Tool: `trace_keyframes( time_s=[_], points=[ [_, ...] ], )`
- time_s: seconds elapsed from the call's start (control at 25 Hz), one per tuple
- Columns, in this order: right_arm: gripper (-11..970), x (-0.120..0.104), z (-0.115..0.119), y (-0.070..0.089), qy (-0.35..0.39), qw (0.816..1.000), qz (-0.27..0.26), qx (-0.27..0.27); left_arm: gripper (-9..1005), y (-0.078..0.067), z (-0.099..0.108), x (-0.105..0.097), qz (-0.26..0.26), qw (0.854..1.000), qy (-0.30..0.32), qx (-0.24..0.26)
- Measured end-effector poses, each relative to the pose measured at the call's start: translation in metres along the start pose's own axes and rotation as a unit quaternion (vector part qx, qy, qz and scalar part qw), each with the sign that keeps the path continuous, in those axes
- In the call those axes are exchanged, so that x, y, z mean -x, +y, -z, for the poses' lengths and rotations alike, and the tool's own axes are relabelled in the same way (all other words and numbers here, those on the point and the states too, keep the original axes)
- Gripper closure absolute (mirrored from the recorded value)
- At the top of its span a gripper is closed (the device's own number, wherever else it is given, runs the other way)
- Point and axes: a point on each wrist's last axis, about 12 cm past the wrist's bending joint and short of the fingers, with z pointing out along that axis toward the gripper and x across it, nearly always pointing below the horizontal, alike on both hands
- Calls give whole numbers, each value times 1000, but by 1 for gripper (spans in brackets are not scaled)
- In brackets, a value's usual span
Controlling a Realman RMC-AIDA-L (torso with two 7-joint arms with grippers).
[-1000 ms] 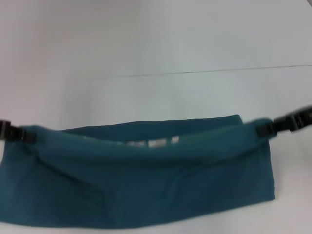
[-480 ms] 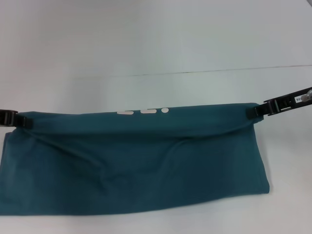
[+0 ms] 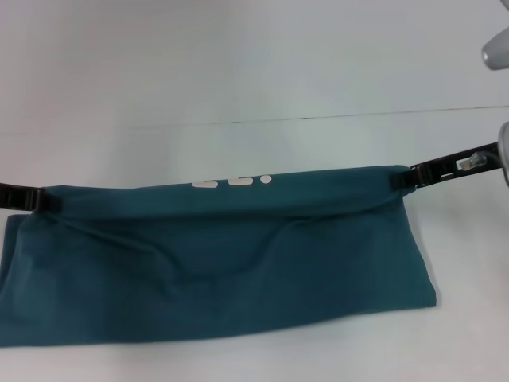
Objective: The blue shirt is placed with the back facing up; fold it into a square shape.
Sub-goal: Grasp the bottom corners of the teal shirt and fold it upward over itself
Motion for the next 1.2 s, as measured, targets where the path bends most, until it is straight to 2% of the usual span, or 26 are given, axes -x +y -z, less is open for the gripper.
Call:
trace_keyframes(
  time_s=[0.48,0.64,0.96,1.04,1.2],
  points=[
    [809,-4,-20,6,-7,1000,-9,-10,770,0,-16,-5,-1,1000,-10,29],
    [804,-4,-23,4,-18,999,-32,-17,752,1,-18,-5,3,999,-15,35],
    [793,-4,-26,0,-28,998,-50,-29,717,10,-19,-8,29,998,-28,56],
    [701,-2,-26,1,-30,998,-49,-29,708,11,-19,-8,31,998,-28,56],
    [523,1,-25,1,-36,998,-48,-30,553,12,-17,-9,34,997,-30,58]
  ],
)
